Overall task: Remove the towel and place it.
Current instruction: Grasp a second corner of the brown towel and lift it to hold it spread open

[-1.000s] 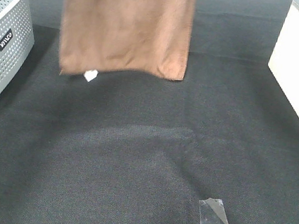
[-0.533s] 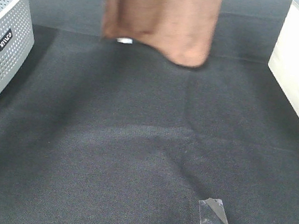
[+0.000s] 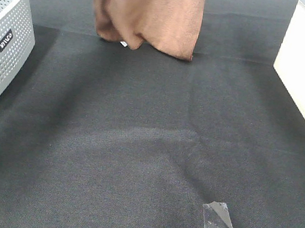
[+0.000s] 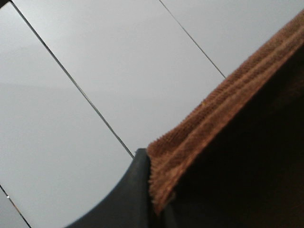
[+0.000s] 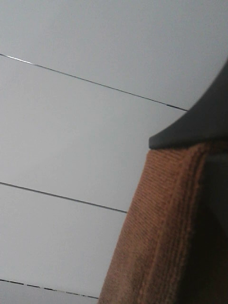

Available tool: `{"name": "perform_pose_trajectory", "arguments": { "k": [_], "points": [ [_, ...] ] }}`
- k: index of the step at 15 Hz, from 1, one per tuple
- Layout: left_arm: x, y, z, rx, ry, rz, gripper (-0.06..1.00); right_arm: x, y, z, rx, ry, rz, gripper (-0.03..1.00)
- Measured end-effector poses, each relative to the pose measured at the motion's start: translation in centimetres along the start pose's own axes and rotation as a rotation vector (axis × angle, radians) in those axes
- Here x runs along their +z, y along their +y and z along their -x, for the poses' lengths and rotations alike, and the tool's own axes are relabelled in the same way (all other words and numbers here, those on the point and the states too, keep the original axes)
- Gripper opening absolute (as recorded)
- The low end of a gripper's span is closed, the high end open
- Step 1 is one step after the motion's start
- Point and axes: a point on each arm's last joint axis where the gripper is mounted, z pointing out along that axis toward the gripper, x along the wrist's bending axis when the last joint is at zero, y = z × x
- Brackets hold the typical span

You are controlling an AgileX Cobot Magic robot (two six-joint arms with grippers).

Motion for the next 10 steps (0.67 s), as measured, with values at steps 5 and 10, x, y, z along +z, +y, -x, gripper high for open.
{"name": "perform_pose_trajectory", "arguments": {
  "k": [5,10],
  "points": [
    [-0.9,-3.0,3.0,-0.117,-0.306,-0.342,0.0,-0.1,-2.5,-0.4,0.054,0.02,-0.226,0.0],
    [-4.6,-2.4,3.7,-0.264,-0.659,-0.767,0.0,-2.6,-4.3,-0.8,0.146,0.095,-0.695,0.0]
  ]
}}
